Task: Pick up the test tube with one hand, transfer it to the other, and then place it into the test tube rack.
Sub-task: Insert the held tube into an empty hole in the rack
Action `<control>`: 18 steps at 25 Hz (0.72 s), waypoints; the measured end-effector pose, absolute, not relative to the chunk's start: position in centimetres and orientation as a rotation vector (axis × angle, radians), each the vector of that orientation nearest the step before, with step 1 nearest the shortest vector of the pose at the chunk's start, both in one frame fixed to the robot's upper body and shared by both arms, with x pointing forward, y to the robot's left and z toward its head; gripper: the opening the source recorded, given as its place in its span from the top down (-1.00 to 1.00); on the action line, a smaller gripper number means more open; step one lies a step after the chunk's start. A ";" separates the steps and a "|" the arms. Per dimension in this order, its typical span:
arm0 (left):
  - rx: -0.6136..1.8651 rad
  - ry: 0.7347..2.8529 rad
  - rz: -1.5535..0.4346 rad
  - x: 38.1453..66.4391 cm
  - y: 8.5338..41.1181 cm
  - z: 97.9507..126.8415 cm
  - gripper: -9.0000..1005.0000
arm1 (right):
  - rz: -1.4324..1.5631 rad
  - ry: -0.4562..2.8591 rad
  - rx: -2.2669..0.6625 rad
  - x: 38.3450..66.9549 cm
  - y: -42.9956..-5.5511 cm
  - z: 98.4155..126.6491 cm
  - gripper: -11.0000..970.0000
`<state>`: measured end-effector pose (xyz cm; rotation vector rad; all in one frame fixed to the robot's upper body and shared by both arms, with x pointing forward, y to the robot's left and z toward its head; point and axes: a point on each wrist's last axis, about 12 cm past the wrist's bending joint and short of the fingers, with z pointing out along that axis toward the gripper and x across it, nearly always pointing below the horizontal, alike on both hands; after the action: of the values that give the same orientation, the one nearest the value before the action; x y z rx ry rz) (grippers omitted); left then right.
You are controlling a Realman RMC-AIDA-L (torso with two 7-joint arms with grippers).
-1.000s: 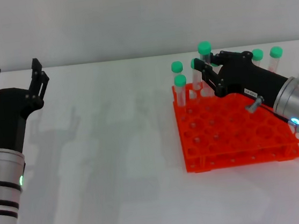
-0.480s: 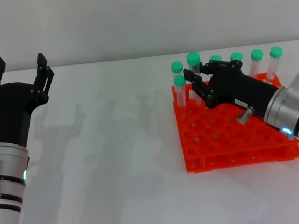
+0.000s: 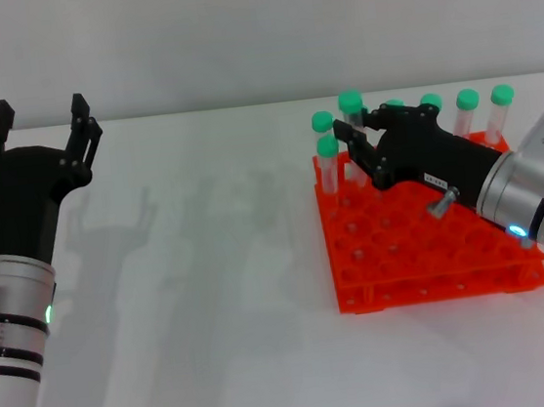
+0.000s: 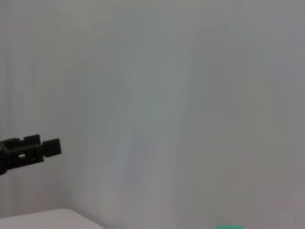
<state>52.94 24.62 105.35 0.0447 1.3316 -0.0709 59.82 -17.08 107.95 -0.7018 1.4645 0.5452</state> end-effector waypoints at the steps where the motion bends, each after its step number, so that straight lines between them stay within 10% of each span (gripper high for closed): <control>1: 0.044 1.332 -0.071 52.9 24.6 105.3 -0.66 | 0.537 1.470 -0.699 59.9 -17.1 107.9 0.54; 18: 0.047 1.327 -0.077 53.1 24.3 105.5 -0.66 | 0.527 1.479 -0.749 59.9 -16.5 107.7 0.54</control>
<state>53.11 24.35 105.47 0.0465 1.3274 -0.0773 59.91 -16.46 107.68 -0.7488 1.4790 0.5273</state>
